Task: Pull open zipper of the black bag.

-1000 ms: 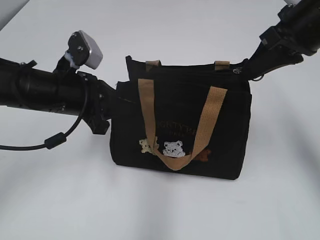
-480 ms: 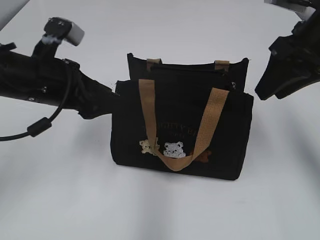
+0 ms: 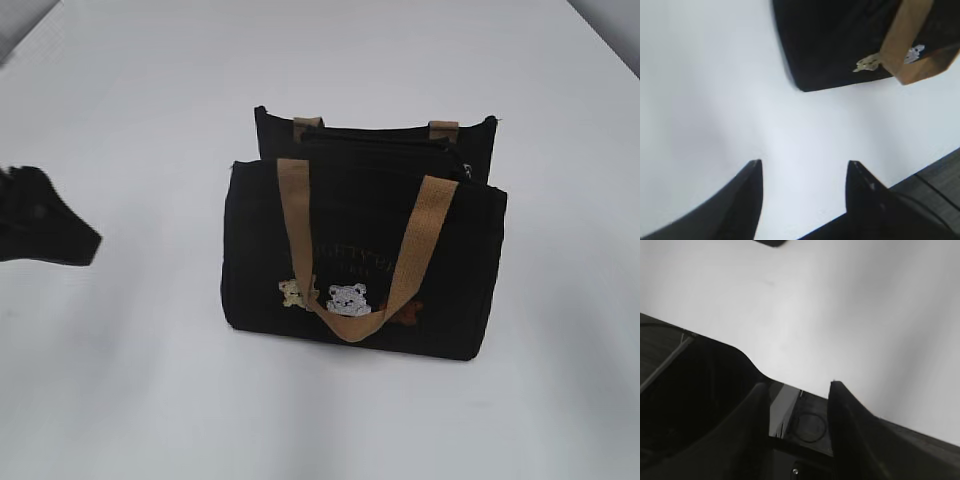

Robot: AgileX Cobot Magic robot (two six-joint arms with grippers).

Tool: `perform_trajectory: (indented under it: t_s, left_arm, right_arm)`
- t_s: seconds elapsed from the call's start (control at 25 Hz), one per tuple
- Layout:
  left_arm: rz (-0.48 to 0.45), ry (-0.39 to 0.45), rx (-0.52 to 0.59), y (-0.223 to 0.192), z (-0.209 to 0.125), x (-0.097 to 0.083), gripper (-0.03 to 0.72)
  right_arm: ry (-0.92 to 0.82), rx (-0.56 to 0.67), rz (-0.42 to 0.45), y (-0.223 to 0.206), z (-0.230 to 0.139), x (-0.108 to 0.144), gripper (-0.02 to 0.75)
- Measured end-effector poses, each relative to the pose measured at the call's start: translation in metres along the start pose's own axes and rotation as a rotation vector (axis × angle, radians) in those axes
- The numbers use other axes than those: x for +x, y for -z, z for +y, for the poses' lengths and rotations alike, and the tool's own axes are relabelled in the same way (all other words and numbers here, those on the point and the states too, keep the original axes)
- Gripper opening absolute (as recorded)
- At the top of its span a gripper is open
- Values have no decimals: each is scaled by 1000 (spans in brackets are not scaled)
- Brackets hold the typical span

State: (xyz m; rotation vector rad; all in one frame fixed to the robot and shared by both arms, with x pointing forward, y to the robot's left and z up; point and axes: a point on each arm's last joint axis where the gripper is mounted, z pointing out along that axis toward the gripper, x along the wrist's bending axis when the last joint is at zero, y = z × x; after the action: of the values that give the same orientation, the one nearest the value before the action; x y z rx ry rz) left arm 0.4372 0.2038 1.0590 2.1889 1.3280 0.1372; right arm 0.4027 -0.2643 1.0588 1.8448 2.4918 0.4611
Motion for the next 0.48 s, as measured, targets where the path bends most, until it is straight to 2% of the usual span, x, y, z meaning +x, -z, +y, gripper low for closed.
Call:
perform_trajectory:
  t_s: [0.16, 0.32, 0.48]
  left_arm:
    - [57, 67, -87, 41, -24, -8, 397]
    - [100, 46, -189, 67, -72, -13, 390]
    - [135, 27, -244, 77, -117, -16, 388]
  right_arm:
    - [9, -114, -49, 12, -47, 9, 309]
    - [26, -248, -80, 15, -85, 16, 309]
    - [47, -367, -101, 14, -115, 21, 309]
